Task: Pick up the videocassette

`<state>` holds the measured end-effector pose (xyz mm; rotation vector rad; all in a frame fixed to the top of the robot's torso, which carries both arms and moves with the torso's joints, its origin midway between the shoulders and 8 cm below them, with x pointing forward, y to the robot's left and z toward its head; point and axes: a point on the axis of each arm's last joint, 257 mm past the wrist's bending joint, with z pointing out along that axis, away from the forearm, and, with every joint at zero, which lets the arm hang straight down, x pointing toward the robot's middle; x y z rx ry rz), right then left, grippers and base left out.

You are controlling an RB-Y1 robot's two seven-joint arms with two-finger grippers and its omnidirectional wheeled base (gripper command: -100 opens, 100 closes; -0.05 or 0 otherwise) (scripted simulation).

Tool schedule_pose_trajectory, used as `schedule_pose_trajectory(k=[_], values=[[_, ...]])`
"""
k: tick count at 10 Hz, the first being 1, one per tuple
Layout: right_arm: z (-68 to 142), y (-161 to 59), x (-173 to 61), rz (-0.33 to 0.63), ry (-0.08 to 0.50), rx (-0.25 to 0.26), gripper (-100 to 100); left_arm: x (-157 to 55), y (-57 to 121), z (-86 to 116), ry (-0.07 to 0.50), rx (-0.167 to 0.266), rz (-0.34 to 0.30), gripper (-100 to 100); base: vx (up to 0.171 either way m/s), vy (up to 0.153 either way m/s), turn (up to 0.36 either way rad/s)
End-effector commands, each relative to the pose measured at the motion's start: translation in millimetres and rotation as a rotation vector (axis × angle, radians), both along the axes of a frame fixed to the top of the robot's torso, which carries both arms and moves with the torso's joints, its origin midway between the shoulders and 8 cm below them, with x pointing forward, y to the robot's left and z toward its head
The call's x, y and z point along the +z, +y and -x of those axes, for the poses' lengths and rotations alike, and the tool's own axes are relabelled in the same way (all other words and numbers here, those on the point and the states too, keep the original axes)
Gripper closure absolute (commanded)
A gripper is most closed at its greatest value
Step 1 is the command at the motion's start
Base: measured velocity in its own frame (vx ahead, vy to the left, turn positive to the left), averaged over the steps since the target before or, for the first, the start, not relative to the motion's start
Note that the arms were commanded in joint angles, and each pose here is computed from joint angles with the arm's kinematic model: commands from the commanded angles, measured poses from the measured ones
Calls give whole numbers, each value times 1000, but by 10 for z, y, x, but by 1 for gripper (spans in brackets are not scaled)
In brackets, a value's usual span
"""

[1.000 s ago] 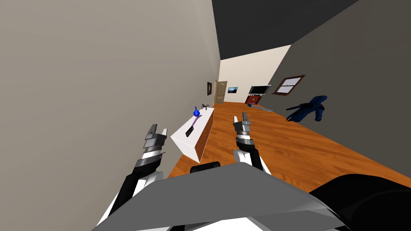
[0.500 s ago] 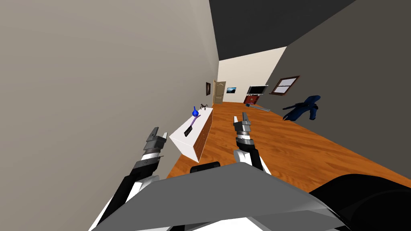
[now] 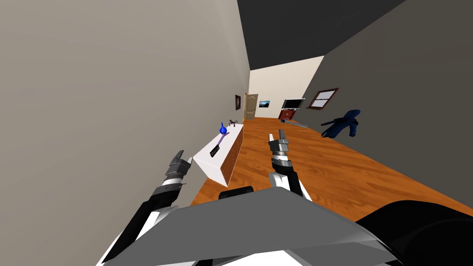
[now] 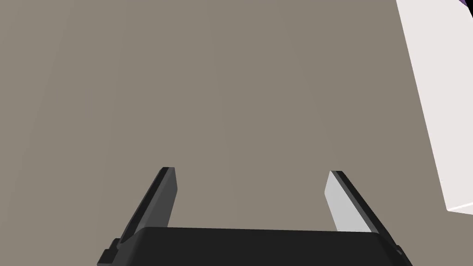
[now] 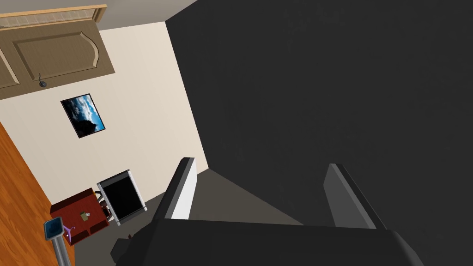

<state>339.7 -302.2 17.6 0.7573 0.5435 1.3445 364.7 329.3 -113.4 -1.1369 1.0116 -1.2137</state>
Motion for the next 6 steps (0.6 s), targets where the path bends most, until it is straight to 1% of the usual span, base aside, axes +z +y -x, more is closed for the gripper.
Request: schedule_pose_trajectory(k=[1, 2, 3, 4, 5, 6], values=[[0, 0, 0, 0, 0, 0, 0, -213, 114, 17, 69, 11, 32, -100, -18, -41, -74], [0, 0, 0, 0, 0, 0, 0, -259, 116, 14, 87, 12, 35, -100, -16, -34, -36], [0, 0, 0, 0, 0, 0, 0, -406, 222, 44, 137, 25, 63, -100, -11, -40, -77], [0, 0, 0, 0, 0, 0, 0, -463, 224, 43, 158, 27, 66, -100, -6, -33, -34], [0, 0, 0, 0, 0, 0, 0, -574, 337, 81, 194, 42, 95, -100, -4, -38, -82], [0, 0, 0, 0, 0, 0, 0, -633, 338, 84, 217, 44, 98, -100, -3, -33, -38]])
